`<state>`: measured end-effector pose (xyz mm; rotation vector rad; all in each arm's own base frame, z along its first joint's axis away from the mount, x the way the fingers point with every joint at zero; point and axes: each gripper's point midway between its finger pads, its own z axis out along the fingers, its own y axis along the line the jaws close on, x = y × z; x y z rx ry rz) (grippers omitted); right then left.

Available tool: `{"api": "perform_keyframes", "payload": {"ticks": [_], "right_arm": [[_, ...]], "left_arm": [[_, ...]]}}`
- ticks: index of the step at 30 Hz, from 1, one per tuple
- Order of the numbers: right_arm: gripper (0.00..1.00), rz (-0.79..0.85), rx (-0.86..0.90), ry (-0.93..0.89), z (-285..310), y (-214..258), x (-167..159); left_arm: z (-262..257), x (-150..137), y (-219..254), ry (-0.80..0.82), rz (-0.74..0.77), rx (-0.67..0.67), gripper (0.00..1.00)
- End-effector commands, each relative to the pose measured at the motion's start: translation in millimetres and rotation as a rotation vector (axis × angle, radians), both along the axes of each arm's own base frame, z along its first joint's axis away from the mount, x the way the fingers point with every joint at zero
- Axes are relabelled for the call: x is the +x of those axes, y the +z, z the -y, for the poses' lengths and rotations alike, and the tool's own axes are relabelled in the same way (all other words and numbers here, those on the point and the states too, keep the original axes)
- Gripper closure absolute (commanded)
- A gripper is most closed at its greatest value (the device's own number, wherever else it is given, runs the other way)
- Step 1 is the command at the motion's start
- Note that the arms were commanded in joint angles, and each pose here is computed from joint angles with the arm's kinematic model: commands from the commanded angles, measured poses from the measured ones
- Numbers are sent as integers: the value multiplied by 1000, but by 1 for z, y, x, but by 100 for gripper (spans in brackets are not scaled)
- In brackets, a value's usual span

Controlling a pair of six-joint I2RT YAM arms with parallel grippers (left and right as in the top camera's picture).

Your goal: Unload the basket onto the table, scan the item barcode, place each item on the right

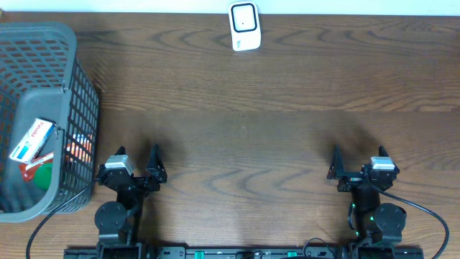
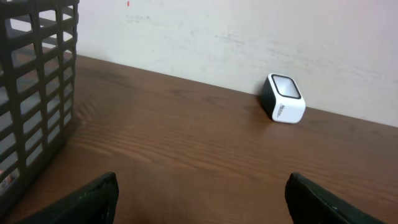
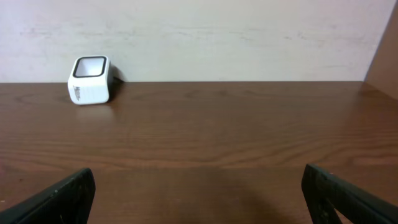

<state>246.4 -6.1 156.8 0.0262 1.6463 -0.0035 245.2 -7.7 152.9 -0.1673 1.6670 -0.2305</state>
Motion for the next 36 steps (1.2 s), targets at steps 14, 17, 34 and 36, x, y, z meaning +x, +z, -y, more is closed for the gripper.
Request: {"api": "perform_keyframes", "payload": {"ticks": [14, 17, 34, 36], "right_arm": [[1, -2, 9, 0, 0, -1, 0], [1, -2, 9, 0, -1, -1, 0], [1, -2, 9, 0, 0, -1, 0], [1, -2, 9, 0, 0, -1, 0]], "left_arm": [[74, -21, 13, -456, 69, 56, 14], [88, -30, 37, -550, 139, 66, 14], [105, 13, 193, -677, -87, -49, 14], [105, 21, 208, -679, -160, -75, 14]]}}
